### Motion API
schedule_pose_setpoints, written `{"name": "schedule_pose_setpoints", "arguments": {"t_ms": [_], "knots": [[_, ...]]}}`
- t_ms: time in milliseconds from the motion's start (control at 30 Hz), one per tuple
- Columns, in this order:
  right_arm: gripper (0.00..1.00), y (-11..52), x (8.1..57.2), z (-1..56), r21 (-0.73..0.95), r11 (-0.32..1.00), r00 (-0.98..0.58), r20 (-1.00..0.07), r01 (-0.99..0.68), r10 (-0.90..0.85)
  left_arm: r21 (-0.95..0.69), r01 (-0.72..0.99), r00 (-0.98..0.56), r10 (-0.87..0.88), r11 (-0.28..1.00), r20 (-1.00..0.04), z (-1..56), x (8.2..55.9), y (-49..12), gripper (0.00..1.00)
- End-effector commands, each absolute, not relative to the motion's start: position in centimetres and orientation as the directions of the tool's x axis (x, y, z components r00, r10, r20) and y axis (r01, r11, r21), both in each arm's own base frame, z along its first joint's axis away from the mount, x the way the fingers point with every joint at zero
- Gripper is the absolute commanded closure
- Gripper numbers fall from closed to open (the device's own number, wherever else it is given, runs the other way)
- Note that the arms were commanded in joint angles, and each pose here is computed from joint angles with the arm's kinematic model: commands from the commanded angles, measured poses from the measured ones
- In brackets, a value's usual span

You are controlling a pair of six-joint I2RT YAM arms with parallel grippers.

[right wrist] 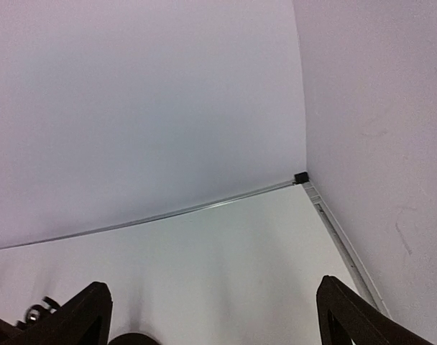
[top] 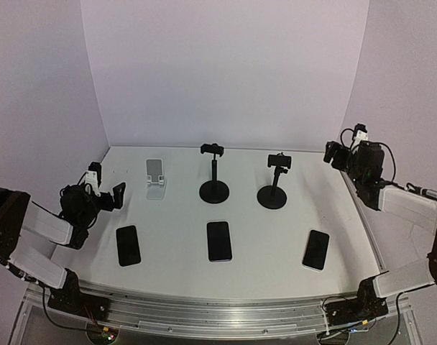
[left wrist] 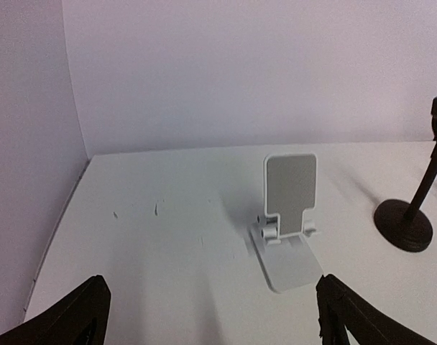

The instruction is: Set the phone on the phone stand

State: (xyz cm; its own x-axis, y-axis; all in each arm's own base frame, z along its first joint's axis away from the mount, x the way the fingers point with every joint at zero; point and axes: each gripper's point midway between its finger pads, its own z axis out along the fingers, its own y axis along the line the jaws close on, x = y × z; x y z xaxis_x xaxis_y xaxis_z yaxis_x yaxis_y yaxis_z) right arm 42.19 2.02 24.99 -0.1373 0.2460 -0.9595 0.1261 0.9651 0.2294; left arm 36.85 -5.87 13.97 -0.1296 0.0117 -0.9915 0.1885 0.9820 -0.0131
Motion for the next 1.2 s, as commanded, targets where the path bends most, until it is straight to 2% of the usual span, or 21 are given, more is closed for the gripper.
{"name": "schedule_pose_setpoints", "arguments": {"t_ms": [0,100,267,433,533,600,700,867,1067,1167], "knots": [[0.03,8.0,42.4,29.7,0.179,0.983,-0.196,-0.964,0.035,0.182,0.005,0.209,0.081,-0.012,0.978,-0.997,21.5,36.9,-6.1,0.0],[0.04,13.7,42.8,33.9,0.093,0.996,-0.17,-0.981,0.012,0.094,0.026,0.297,0.082,0.001,0.954,-0.997,24.4,38.3,-7.9,0.0],[0.12,24.0,42.5,36.0,0.041,0.997,-0.14,-0.99,-0.063,0.032,0.038,0.516,0.103,-0.018,0.856,-0.995,27.8,38.4,-12.0,0.0],[0.17,35.7,40.7,31.8,-0.006,0.976,-0.152,-0.988,-0.219,-0.04,-0.002,0.541,0.106,-0.071,0.841,-0.992,30.0,38.5,-12.7,0.0],[0.21,39.9,39.4,28.5,0.106,0.942,-0.163,-0.985,-0.318,0.056,-0.043,0.558,0.063,-0.094,0.829,-0.994,30.2,38.7,-13.0,0.0],[0.23,41.2,39.4,26.1,0.189,0.915,-0.19,-0.974,-0.356,0.127,-0.04,0.599,0.059,-0.095,0.799,-0.994,30.2,37.9,-13.7,0.0],[0.25,41.9,40.2,22.5,0.197,0.922,-0.189,-0.972,-0.332,0.14,-0.03,0.653,0.069,-0.099,0.757,-0.993,30.0,36.6,-14.5,0.0],[0.25,41.5,42.0,19.4,0.16,0.958,-0.092,-0.986,-0.239,0.141,-0.079,0.641,0.036,-0.132,0.763,-0.991,29.9,36.9,-14.3,0.0],[0.21,41.2,43.8,17.2,0.095,0.977,0.108,-0.987,-0.189,0.117,-0.069,0.649,0.049,-0.133,0.758,-0.99,30.2,36.8,-14.4,0.01],[0.2,40.8,45.6,16.2,0.079,0.987,0.133,-0.986,-0.143,0.099,-0.063,0.658,0.053,-0.129,0.751,-0.99,30.4,36.8,-14.6,0.01]]}}
